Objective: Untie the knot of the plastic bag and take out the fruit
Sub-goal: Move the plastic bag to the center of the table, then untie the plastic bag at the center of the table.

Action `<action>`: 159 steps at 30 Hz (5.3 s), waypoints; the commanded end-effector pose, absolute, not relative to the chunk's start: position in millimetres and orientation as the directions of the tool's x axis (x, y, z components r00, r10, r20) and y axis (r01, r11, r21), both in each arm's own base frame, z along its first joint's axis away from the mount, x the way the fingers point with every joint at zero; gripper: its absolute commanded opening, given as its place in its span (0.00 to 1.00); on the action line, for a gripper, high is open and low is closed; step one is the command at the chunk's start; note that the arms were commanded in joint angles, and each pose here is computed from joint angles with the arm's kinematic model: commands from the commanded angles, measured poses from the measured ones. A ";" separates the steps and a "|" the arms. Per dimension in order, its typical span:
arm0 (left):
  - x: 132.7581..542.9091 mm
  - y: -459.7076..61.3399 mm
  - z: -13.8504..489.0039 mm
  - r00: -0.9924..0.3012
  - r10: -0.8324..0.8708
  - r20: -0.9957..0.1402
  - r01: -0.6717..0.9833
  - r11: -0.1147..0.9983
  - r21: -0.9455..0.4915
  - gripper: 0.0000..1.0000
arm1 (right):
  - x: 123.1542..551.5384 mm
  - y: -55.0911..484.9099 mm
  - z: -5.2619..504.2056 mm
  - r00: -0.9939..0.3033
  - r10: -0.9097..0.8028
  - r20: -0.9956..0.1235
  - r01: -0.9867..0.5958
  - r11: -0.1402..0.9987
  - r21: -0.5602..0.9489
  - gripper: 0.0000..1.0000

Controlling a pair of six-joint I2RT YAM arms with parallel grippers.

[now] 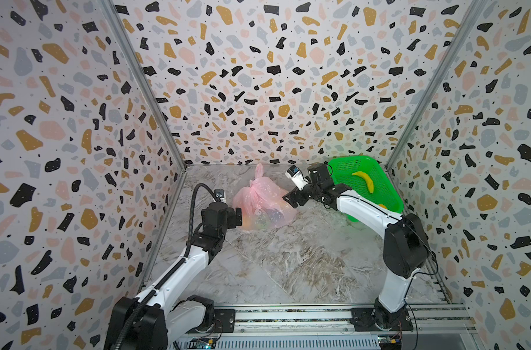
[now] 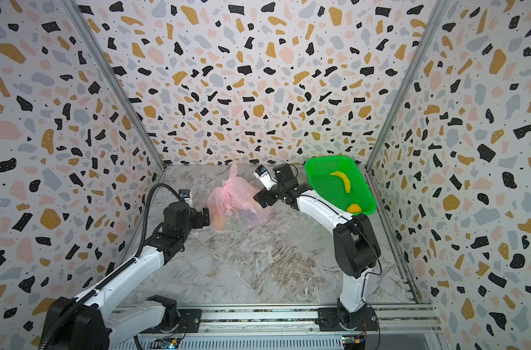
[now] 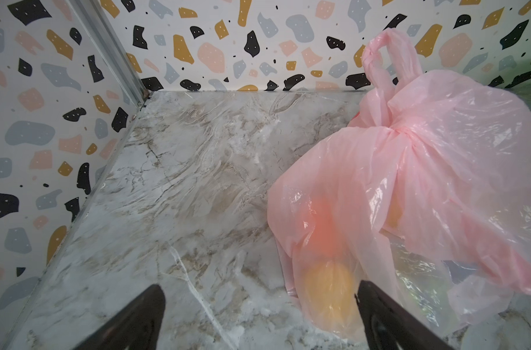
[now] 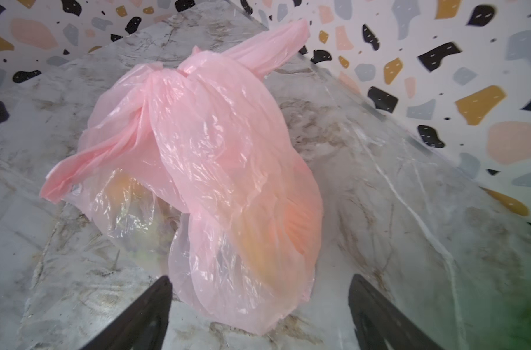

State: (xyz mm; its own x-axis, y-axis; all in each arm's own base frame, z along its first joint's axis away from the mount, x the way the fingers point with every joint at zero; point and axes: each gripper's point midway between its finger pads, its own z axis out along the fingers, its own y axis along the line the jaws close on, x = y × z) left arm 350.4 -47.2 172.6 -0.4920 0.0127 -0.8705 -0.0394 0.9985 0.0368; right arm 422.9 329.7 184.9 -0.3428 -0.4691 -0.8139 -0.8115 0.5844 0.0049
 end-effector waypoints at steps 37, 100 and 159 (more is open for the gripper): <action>343.3 -56.2 207.3 -0.450 0.010 -0.893 0.012 1.000 0.005 1.00 | 377.4 347.2 186.5 -0.240 -0.469 -0.850 -0.873 0.487 -0.023 0.00; 330.9 -265.0 181.6 -0.422 0.305 -0.854 0.773 0.613 -0.163 0.69 | 289.6 224.5 216.3 -0.455 -0.382 -0.804 -0.706 0.706 0.064 0.64; 261.3 -189.3 169.6 -0.577 0.157 -0.802 0.517 0.830 -0.209 0.00 | 275.6 340.9 222.7 -0.305 -0.417 -0.856 -0.927 0.338 0.165 0.69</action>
State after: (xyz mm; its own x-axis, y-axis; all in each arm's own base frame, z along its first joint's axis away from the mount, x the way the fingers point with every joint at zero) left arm 258.3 -188.4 155.8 -0.6048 0.1830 -0.7751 0.5184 0.8293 -0.2087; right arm 275.8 328.0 204.3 -0.3493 -0.4372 -0.8288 -0.9086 0.3744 0.1854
